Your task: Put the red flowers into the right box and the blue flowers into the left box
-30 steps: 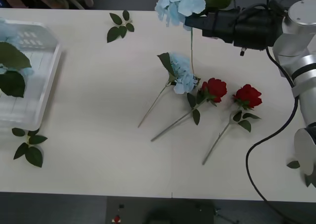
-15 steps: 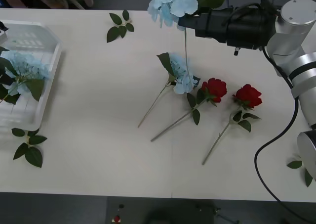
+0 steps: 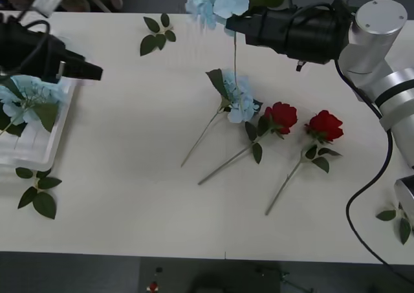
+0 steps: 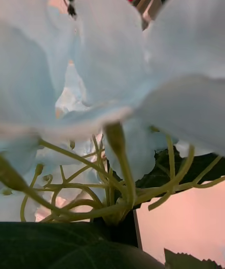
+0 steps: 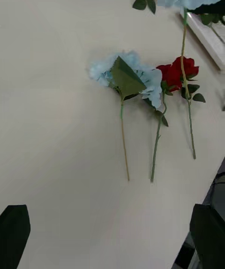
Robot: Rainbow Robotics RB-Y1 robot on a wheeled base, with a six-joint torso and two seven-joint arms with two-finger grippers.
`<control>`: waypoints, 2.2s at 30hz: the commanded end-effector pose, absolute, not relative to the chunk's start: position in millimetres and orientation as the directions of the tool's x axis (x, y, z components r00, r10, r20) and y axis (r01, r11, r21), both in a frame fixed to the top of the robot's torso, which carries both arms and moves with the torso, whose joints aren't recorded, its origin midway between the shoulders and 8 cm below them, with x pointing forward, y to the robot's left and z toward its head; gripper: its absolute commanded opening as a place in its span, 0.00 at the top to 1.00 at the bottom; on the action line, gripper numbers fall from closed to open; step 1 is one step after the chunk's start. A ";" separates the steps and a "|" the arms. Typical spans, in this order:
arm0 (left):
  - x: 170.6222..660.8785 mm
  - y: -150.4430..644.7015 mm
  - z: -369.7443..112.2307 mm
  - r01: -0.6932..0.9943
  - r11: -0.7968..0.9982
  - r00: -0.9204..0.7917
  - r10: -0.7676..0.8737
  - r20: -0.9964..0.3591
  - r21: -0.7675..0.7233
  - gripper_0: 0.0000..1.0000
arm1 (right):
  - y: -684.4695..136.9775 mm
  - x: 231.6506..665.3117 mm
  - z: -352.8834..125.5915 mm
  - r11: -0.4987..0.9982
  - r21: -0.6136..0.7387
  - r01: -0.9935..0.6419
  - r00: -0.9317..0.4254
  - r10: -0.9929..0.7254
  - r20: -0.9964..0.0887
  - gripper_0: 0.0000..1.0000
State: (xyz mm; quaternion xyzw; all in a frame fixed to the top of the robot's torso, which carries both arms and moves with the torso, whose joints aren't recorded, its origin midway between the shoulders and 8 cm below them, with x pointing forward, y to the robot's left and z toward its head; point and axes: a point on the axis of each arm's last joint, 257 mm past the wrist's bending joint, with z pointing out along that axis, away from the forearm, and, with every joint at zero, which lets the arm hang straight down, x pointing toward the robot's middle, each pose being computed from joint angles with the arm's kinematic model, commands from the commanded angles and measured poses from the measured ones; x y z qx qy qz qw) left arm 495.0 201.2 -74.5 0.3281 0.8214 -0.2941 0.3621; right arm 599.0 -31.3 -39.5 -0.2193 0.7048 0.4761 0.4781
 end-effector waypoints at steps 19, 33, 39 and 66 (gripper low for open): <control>537.0 -45.1 -151.9 0.759 0.569 -0.394 0.014 -0.919 -0.317 0.34 | -14.3 595.7 1.6 0.442 0.433 -0.785 -0.393 0.184 -0.901 1.00; 537.2 -64.3 -129.4 0.764 0.540 -0.391 -0.047 -0.919 -0.352 1.00 | -13.5 595.4 1.6 0.440 0.439 -0.783 -0.398 0.187 -0.898 1.00; 540.2 -61.1 -127.7 0.759 0.547 -0.389 -0.054 -0.920 -0.353 1.00 | -13.9 595.3 2.1 0.440 0.440 -0.783 -0.399 0.188 -0.897 1.00; 448.0 294.6 -88.1 0.661 0.714 -0.642 0.376 -0.669 -0.233 1.00 | -73.4 570.0 -66.5 0.503 0.519 -0.692 -0.580 0.041 -0.813 0.15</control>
